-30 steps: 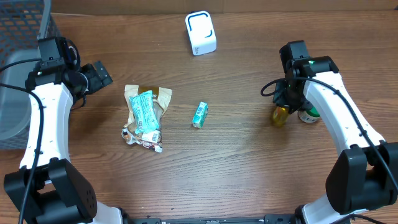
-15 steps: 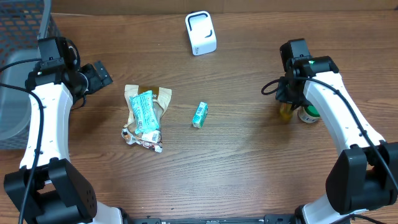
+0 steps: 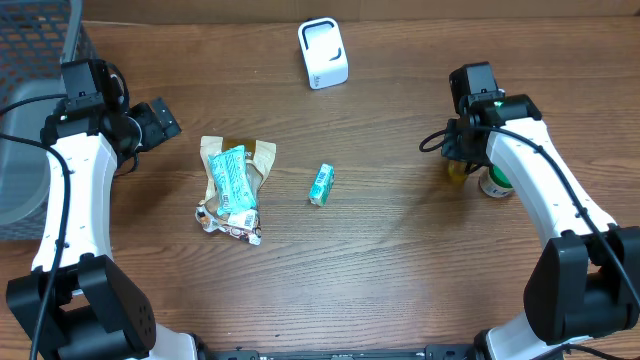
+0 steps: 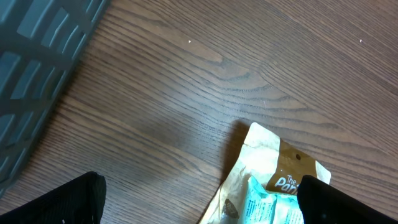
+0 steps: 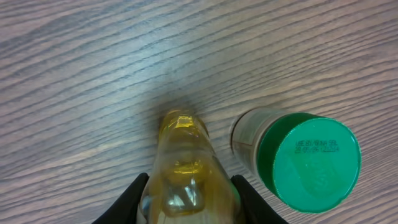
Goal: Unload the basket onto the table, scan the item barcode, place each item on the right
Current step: 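Carry the yellow bottle right and set it beside the green jar, then release the bottle and move the right gripper to the tissue pack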
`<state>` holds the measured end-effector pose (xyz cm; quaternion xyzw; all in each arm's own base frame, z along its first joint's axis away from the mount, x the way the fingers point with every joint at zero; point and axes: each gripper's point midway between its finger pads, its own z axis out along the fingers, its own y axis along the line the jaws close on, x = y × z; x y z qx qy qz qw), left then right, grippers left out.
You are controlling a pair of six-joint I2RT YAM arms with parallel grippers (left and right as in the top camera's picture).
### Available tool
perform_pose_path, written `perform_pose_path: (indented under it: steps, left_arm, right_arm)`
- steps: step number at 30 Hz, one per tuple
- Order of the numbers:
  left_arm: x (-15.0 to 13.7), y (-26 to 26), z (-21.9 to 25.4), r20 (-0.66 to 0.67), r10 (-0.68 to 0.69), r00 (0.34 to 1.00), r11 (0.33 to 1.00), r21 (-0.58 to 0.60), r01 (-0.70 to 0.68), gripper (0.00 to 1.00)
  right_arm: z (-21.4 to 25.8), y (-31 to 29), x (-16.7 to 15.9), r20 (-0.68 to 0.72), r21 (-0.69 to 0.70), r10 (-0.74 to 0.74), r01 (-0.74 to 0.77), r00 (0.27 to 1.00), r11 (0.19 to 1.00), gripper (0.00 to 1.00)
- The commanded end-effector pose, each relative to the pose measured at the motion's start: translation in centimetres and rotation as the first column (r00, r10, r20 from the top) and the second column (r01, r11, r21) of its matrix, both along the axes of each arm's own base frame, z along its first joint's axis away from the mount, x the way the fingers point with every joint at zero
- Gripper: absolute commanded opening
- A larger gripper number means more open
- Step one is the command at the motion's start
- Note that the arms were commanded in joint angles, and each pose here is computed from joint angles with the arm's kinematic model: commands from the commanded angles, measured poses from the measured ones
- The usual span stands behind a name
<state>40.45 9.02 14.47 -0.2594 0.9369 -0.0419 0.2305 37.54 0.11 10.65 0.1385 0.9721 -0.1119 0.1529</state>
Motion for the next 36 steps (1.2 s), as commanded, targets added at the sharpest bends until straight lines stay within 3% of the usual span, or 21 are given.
perform_pose_path:
  steps: [1,7,10,23,32,36]
  left_arm:
    - [0.5,-0.1,0.6,0.019,0.001,1.000,1.000,-0.004,-0.001,1.00]
    - [0.5,-0.1,0.6,0.019,0.001,1.000,1.000,-0.004,-0.001,1.00]
    - [0.5,-0.1,0.6,0.019,0.001,1.000,1.000,-0.004,-0.001,1.00]
    - [0.5,-0.1,0.6,0.019,0.001,1.000,1.000,-0.004,-0.001,1.00]
    - [0.5,-0.1,0.6,0.019,0.001,1.000,1.000,-0.004,-0.001,1.00]
    - [0.5,-0.1,0.6,0.019,0.001,1.000,1.000,-0.004,-0.001,1.00]
  right_arm:
    - [0.3,-0.8,0.0,0.013,-0.031,-0.009,0.009,1.000,0.999,0.23]
    - [0.1,-1.8,-0.3,-0.001,-0.037,-0.021,0.021,1.000,0.999,0.24]
    - [0.1,-2.4,-0.3,-0.005,-0.039,-0.025,0.025,1.000,0.999,0.30]
    - [0.2,-2.5,0.6,0.023,-0.008,-0.012,0.012,1.000,1.000,0.77]
    - [9.4,-2.2,6.0,0.249,-0.029,0.052,-0.046,0.967,0.999,0.83]
    - [11.2,0.6,7.1,0.304,0.094,0.095,-0.129,0.948,0.987,0.83]
